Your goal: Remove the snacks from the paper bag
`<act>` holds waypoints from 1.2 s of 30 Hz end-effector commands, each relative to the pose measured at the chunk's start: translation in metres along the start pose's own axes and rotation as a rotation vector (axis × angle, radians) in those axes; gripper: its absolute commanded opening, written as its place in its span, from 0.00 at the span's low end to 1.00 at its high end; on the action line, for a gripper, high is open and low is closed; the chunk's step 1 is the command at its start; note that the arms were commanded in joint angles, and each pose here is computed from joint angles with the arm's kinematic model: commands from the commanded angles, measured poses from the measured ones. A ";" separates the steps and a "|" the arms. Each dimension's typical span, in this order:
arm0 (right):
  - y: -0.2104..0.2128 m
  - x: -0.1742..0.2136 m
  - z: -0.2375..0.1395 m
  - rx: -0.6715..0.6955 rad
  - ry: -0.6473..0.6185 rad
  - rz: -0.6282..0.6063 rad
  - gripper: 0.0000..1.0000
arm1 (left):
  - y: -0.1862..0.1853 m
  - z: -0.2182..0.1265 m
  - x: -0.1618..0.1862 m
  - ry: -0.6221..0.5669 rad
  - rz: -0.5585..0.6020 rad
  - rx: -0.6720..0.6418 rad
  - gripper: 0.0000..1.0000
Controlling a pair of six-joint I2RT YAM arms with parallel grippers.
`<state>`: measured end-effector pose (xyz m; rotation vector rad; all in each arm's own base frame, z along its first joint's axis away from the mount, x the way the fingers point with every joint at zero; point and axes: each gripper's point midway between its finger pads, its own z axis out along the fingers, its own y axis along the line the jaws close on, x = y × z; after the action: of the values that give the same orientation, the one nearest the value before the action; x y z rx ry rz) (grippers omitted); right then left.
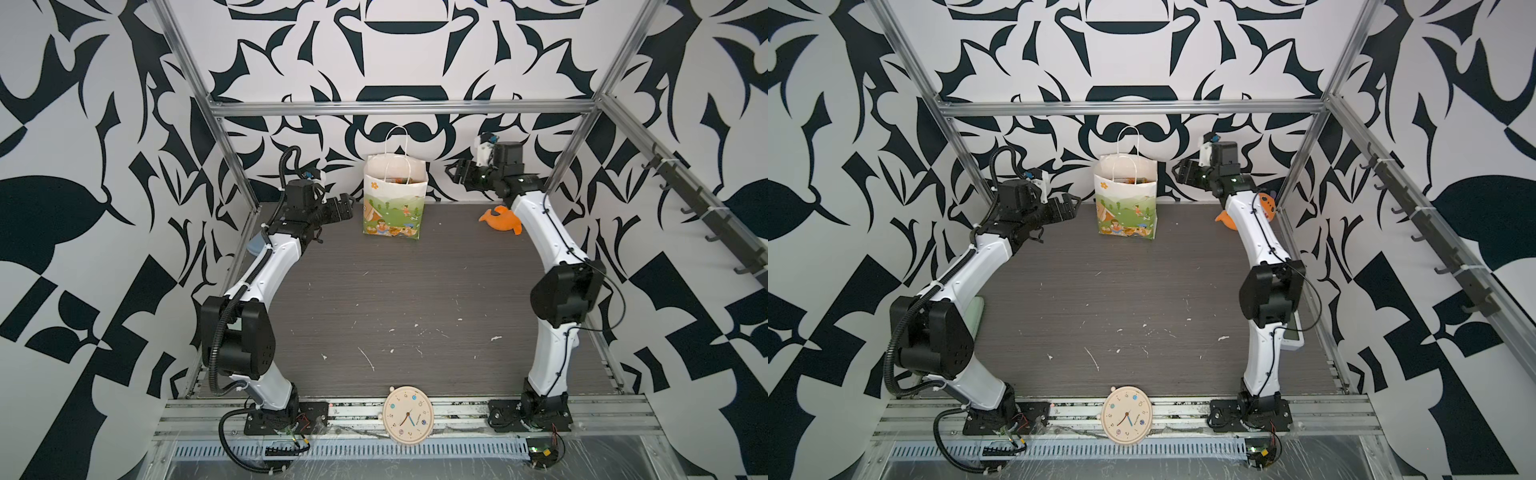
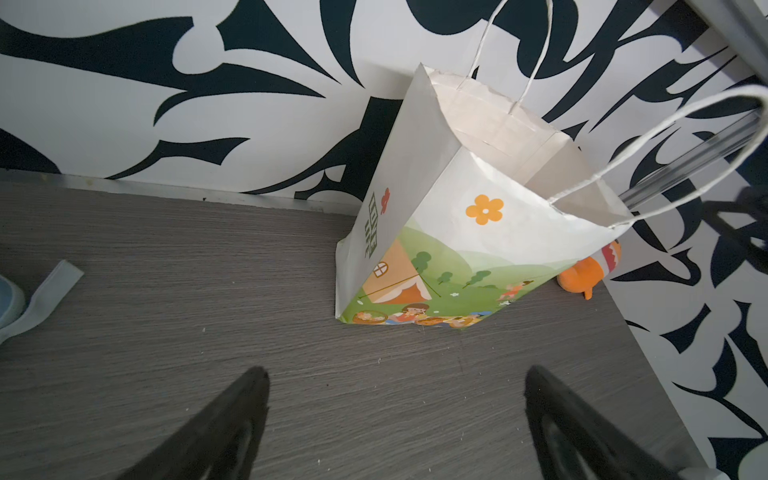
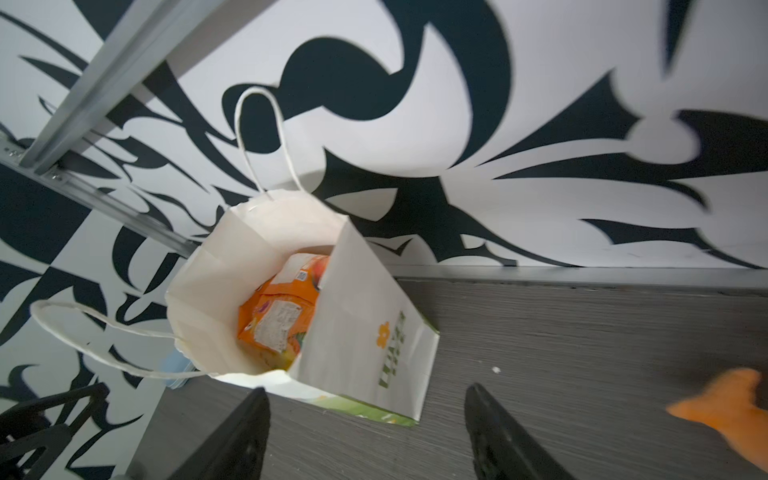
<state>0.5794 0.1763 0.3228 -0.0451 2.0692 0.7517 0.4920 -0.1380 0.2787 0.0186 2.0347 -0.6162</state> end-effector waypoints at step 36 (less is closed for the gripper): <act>0.046 0.008 0.081 -0.055 -0.036 0.183 0.04 | 0.009 -0.017 0.026 0.028 0.060 -0.037 0.99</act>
<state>0.6257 0.2516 0.2724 0.1526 2.1150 0.8921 0.4726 -0.1317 0.2484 0.0616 2.0940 -0.5567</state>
